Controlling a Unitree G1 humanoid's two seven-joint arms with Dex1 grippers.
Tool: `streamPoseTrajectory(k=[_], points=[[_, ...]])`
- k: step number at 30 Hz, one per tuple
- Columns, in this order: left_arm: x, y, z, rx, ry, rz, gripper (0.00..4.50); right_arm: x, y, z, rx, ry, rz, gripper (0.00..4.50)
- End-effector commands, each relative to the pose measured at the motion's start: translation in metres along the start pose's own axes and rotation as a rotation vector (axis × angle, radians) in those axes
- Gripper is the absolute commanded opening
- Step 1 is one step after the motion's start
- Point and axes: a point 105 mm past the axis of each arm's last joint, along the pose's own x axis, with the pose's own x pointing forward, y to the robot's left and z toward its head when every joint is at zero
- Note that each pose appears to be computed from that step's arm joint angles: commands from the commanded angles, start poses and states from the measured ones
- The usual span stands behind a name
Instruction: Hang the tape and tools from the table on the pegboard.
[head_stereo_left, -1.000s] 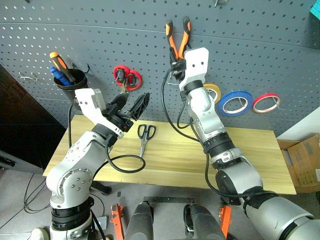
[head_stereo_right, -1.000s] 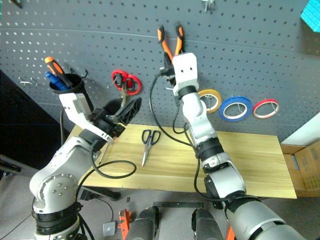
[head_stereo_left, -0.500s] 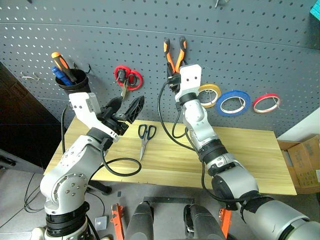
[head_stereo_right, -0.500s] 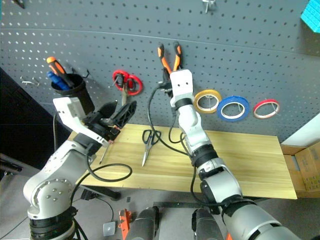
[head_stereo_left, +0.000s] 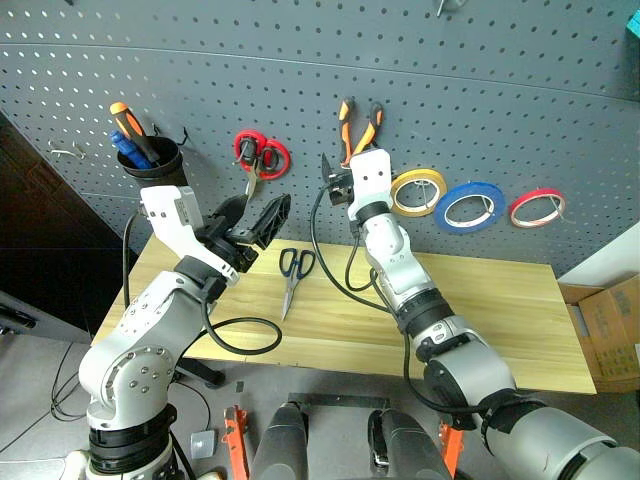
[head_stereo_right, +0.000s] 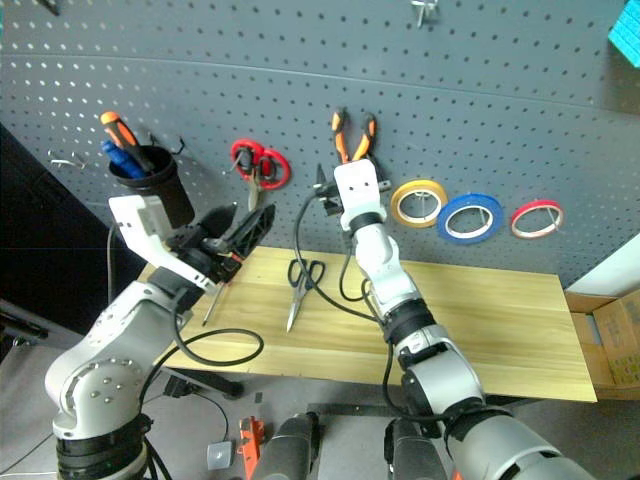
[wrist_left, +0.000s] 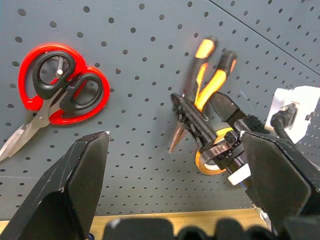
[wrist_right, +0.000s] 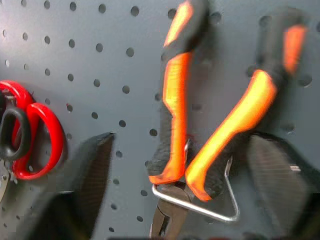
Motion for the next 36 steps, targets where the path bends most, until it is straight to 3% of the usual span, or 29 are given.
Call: streamPoseTrajectory(k=[1,9,14,17,20,24,26,32,36], points=[[0.001,-0.009,0.009,0.018,-0.036,-0.029,4.50,0.003,-0.004,0.017,0.000,-0.053,-0.014,4.48],[0.003,-0.006,0.007,0.029,-0.022,-0.023,4.50,-0.022,-0.014,0.033,0.052,-0.065,0.066,4.48],[0.009,0.019,0.004,0.147,0.025,0.107,4.50,-0.058,-0.009,0.064,0.155,-0.050,0.243,4.48],[0.015,0.031,0.001,0.203,0.046,0.155,4.50,-0.080,-0.003,0.070,0.161,0.011,0.357,4.48],[0.022,0.037,-0.005,0.241,0.076,0.172,4.50,-0.096,-0.005,0.059,0.148,0.119,0.405,4.48],[0.033,0.051,-0.031,0.283,0.206,0.203,4.50,-0.118,-0.007,0.048,0.140,0.214,0.518,4.48],[0.038,0.058,-0.051,0.317,0.298,0.220,4.50,-0.133,0.000,0.048,0.144,0.248,0.657,4.48],[0.028,0.078,-0.130,0.321,0.611,0.314,4.50,-0.159,0.018,0.063,0.051,0.199,1.065,4.48],[0.014,0.085,-0.153,0.349,0.705,0.380,4.50,-0.162,0.024,0.059,0.013,0.173,1.172,4.48]])
